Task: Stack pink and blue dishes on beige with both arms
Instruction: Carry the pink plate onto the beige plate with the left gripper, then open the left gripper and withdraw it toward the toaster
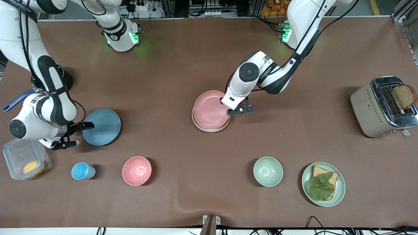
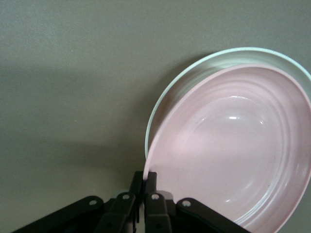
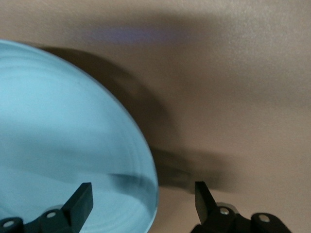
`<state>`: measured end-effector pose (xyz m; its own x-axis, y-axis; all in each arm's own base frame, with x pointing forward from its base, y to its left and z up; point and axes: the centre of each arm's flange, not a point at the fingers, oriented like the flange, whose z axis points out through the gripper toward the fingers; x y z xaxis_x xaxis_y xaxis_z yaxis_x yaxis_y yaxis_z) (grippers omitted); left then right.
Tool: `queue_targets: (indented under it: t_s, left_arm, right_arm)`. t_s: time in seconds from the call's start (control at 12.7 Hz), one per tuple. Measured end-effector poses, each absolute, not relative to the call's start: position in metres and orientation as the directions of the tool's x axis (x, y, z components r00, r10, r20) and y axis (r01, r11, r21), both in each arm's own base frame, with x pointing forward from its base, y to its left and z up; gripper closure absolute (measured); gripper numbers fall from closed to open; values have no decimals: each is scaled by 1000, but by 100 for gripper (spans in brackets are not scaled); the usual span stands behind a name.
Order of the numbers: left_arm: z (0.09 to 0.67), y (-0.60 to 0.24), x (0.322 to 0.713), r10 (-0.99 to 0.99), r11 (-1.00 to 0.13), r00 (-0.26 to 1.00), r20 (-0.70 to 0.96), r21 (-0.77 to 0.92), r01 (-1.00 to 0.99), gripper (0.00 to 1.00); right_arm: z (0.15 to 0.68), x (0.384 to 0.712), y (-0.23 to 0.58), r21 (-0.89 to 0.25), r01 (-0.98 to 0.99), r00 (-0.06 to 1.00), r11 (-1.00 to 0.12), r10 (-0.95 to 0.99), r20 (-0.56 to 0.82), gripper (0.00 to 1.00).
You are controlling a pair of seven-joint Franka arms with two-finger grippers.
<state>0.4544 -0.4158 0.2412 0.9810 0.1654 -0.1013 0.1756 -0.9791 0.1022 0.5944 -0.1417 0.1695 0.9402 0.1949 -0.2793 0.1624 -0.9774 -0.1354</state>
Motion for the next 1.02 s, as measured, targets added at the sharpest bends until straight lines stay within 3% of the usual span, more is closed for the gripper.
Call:
queue_targets:
  t_s: [0.08,0.16,0.47,0.55,0.79,1.02]
  left_arm:
    - [242,-417,454,164,-979,981,-100,105,174,95]
    - [242,-418,455,164,-979,982,-98,107,175,87]
    - [262,-422,471,177,-972,982,-65,144,184,43]
    - [278,-419,482,190,-968,981,-42,157,194,34]
    - [369,-379,521,229,-961,972,49,169,218,1]
    - [480,-299,545,232,-969,964,128,112,218,0]
  right_arm:
    - [168,594,-143,-137,162,940,-977,195,-281,16]
    - [167,594,-144,-139,171,938,-975,205,-280,29]
    - [171,596,-150,-159,248,924,-956,283,-259,79]
    - [173,598,-149,-161,251,924,-955,286,-255,88]
    - [176,601,-145,-167,256,922,-952,293,-253,93]
    - [181,604,-142,-173,263,919,-949,301,-255,94]
